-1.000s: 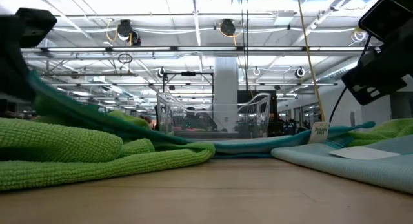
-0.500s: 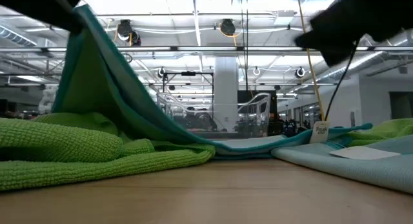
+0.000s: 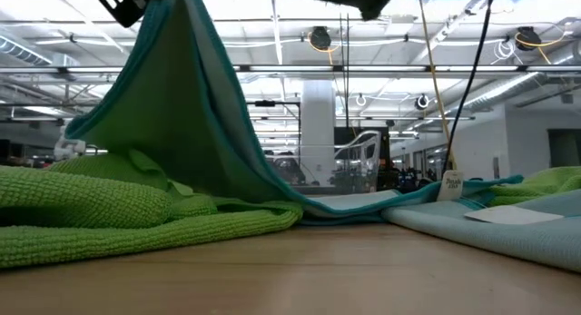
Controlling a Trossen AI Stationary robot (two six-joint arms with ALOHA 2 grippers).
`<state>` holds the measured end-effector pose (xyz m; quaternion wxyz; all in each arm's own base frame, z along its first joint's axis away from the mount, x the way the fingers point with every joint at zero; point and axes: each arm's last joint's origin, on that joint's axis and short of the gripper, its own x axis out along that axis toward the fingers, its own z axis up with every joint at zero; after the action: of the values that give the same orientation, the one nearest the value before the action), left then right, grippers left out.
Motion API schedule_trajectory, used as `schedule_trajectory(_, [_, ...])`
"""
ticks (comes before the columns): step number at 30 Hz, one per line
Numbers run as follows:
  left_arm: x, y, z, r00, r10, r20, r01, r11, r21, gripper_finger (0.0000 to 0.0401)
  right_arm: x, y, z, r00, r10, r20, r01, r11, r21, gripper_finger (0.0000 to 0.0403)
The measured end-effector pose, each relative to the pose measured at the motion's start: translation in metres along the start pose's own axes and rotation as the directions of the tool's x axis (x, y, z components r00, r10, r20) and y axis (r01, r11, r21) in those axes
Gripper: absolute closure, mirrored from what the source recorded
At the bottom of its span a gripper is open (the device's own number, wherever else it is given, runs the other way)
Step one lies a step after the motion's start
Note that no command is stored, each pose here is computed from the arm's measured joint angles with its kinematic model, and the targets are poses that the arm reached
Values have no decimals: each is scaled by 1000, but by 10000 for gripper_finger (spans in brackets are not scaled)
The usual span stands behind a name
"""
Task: Fold microfiber towels
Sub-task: Fold the top right blue microfiber cloth
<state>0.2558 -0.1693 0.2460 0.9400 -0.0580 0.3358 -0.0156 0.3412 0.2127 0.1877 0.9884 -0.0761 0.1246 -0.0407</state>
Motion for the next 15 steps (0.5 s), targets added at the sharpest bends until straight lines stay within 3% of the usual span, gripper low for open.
schedule_trajectory(7, [3, 7, 4, 1000, 5, -2, -6, 999, -42, 397, 28, -4, 2, 993, -121, -13, 120, 991, -51, 198])
schedule_trajectory(15, [3, 6, 4, 1000, 4, 2, -4, 999, -40, 391, 39, -17, 1, 996, -82, -32, 82, 997, -16, 201])
